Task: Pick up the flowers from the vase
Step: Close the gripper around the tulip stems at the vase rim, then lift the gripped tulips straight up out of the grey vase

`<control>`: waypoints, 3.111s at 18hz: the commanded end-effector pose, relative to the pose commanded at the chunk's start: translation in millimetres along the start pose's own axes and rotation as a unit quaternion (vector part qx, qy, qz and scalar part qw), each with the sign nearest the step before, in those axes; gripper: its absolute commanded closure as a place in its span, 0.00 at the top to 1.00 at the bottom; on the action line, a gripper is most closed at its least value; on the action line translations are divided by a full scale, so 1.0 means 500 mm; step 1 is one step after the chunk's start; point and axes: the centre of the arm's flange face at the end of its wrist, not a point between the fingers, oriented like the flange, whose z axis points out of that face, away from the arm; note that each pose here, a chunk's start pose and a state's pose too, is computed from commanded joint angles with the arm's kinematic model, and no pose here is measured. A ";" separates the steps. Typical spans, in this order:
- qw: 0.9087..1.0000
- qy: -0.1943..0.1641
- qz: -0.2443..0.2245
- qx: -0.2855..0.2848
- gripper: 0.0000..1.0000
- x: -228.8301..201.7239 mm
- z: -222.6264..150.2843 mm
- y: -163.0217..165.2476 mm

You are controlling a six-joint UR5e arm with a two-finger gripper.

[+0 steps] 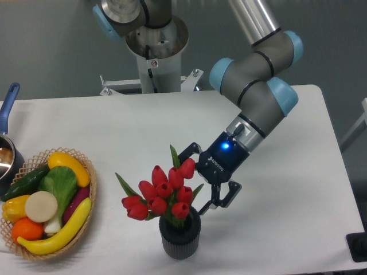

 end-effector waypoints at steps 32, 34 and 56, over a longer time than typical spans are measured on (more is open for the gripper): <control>0.998 -0.004 -0.057 0.022 0.00 -0.015 -0.011 -0.130; 0.997 -0.007 -0.076 0.031 0.00 -0.022 -0.024 -0.165; 0.991 -0.015 -0.071 0.109 0.00 -0.029 -0.143 -0.369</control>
